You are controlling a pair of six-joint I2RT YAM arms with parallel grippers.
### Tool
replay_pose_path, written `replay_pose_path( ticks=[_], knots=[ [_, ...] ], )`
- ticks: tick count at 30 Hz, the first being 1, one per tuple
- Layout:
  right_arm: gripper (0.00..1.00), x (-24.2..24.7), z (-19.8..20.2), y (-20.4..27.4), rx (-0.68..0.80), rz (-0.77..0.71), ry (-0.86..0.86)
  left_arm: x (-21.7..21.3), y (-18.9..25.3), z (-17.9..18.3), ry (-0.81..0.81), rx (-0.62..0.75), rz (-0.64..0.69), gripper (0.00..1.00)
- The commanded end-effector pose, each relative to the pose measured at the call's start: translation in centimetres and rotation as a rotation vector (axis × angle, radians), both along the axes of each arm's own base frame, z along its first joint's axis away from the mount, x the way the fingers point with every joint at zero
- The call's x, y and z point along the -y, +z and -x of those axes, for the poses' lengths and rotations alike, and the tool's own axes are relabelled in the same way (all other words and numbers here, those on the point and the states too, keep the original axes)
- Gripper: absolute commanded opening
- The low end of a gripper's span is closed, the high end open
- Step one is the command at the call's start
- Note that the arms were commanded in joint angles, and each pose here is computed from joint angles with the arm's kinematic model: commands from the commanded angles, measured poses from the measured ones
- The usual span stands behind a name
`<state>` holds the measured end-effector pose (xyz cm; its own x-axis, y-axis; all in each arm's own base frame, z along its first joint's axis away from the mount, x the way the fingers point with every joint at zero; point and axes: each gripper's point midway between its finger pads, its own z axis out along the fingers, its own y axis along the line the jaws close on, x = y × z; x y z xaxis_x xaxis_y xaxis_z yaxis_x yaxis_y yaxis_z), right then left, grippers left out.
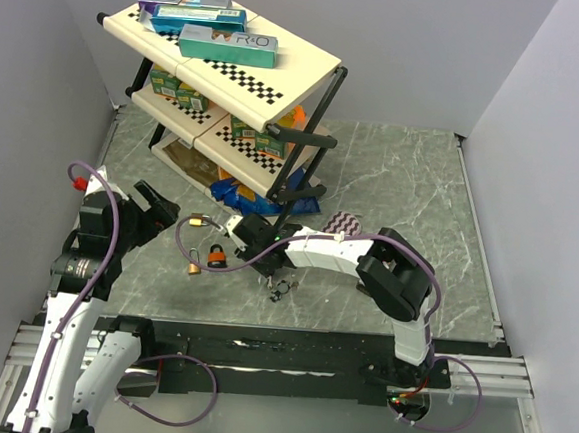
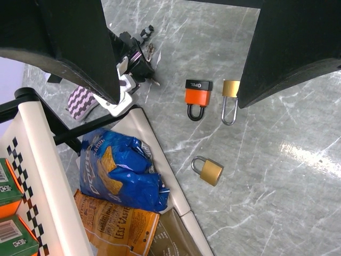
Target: Unlock with the key
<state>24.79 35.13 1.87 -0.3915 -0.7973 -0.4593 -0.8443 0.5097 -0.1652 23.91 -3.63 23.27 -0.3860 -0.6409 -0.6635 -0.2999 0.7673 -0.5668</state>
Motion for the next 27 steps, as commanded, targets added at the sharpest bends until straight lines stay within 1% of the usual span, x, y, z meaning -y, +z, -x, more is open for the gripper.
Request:
replay_pose_path(
  ticks=[1,2,4,7,9,13,19,21,27],
  knots=[
    [0.25,2.5,1.4,-2.6,-0.082,0.094,-0.031,0.3,0.9,-0.2,-0.011,0.042,0.014,0.96],
    [0.17,2.6,1.6,-2.6,-0.083,0.096,-0.033,0.3,1.0,-0.2,-0.011,0.047,0.016,0.96],
    [0.08,2.7,1.6,-2.4,-0.085,0.089,-0.042,0.4,0.9,-0.2,-0.015,0.051,0.015,0.96],
    [0.04,2.7,1.5,-1.4,-0.077,0.062,-0.055,0.5,0.9,-0.3,-0.026,0.068,0.011,0.96],
    [0.00,2.4,1.5,-0.2,-0.070,0.027,-0.071,1.2,1.0,-0.5,-0.064,0.087,0.024,0.96],
    [0.00,1.7,1.0,2.1,-0.047,-0.045,-0.092,1.7,0.7,-0.6,-0.096,0.101,0.034,0.96],
    [0.00,1.5,0.7,4.7,-0.008,-0.106,-0.113,3.6,0.8,-0.8,-0.218,0.165,0.046,0.96],
    [0.00,1.4,0.6,5.2,-0.005,-0.131,-0.138,4.1,1.1,-0.8,-0.254,0.195,0.052,0.96],
    [0.00,1.3,0.8,6.4,0.000,-0.169,-0.152,4.9,0.8,-0.7,-0.305,0.208,0.058,0.96]
  ],
)
